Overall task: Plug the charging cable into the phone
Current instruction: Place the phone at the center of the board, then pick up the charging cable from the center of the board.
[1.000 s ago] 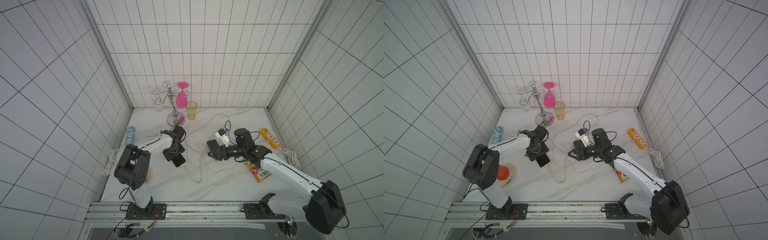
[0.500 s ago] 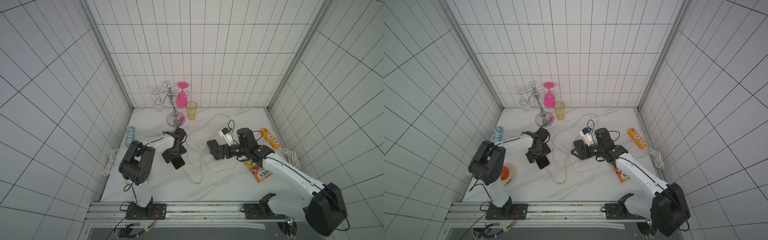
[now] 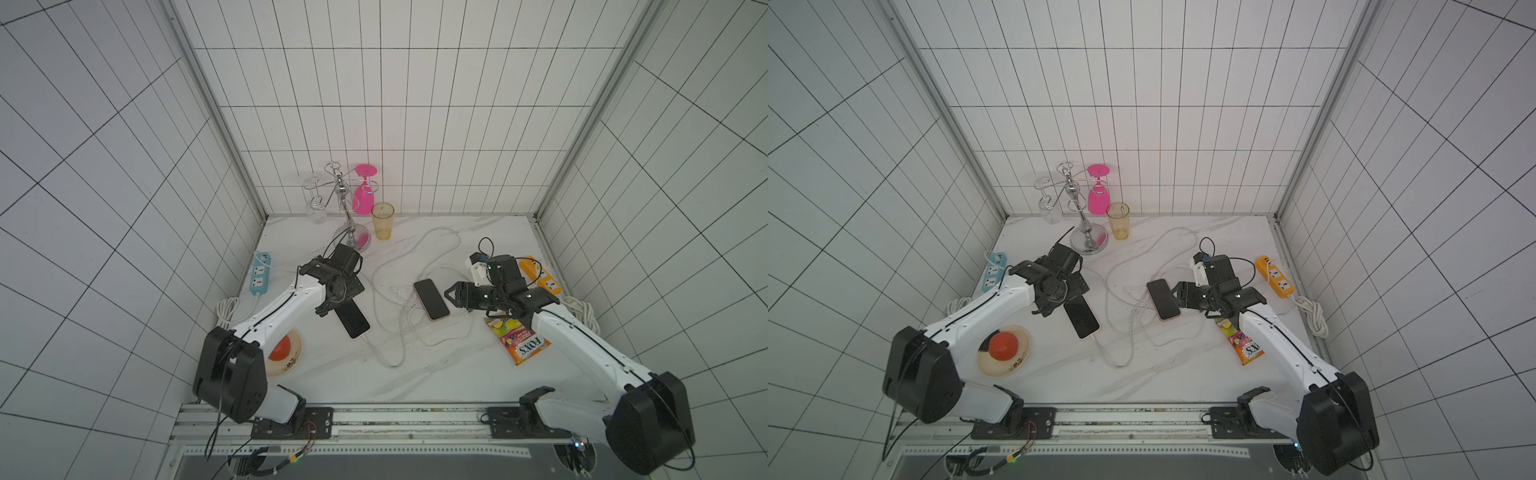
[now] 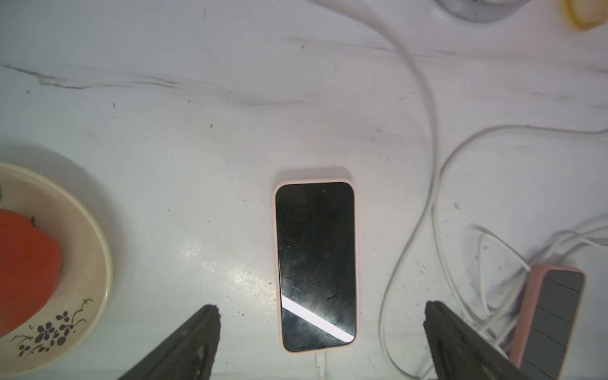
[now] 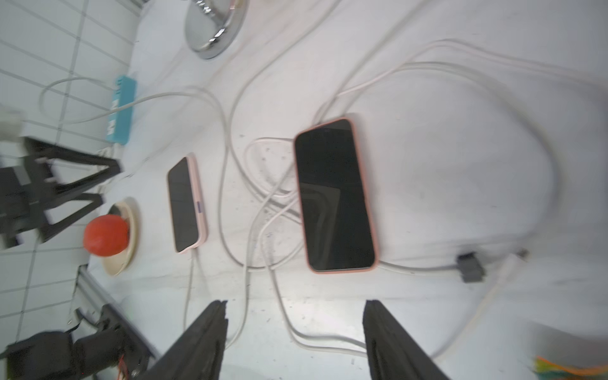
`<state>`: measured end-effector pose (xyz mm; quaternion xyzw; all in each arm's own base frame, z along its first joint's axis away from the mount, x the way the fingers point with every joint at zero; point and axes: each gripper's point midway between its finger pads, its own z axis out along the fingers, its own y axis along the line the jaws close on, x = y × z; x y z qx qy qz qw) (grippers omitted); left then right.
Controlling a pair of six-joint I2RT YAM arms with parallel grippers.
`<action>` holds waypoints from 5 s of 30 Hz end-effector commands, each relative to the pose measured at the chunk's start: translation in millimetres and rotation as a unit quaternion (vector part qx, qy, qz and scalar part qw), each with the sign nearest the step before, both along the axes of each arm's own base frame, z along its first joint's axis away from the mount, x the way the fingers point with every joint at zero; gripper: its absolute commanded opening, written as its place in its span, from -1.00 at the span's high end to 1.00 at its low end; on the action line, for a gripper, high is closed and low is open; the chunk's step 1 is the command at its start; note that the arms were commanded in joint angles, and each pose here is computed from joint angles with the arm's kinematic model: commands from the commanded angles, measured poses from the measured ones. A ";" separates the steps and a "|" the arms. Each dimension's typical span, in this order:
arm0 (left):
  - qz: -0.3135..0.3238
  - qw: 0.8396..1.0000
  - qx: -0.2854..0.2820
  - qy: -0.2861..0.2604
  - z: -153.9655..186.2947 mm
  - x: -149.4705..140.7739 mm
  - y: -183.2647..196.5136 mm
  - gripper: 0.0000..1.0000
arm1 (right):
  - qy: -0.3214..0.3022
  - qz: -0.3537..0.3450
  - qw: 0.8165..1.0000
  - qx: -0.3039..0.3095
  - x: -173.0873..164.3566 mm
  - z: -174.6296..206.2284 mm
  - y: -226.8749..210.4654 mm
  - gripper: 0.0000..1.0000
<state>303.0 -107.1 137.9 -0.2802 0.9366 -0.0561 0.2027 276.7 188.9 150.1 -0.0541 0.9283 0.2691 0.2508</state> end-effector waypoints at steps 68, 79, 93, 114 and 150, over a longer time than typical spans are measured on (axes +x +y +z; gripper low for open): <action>-0.323 0.883 -0.282 -0.191 162.0 -42.7 -170.4 -0.63 | -0.245 0.308 0.914 0.102 -94.6 72.8 103.7 1.00; -0.343 0.894 -0.245 -0.149 130.9 -48.3 -205.5 -0.28 | -0.238 0.321 0.912 0.094 -97.7 69.5 109.9 1.00; -0.358 0.906 -0.198 -0.109 101.5 -52.1 -219.9 0.32 | -0.236 0.323 0.912 0.093 -99.0 68.2 109.6 1.00; -0.375 0.901 -0.179 -0.123 107.3 -54.7 -213.9 1.00 | -0.235 0.324 0.911 0.098 -101.6 72.7 108.7 0.67; -0.596 0.665 -0.289 -0.344 196.3 -143.9 -205.0 1.00 | -0.226 0.480 0.801 0.277 -173.1 170.4 120.6 0.62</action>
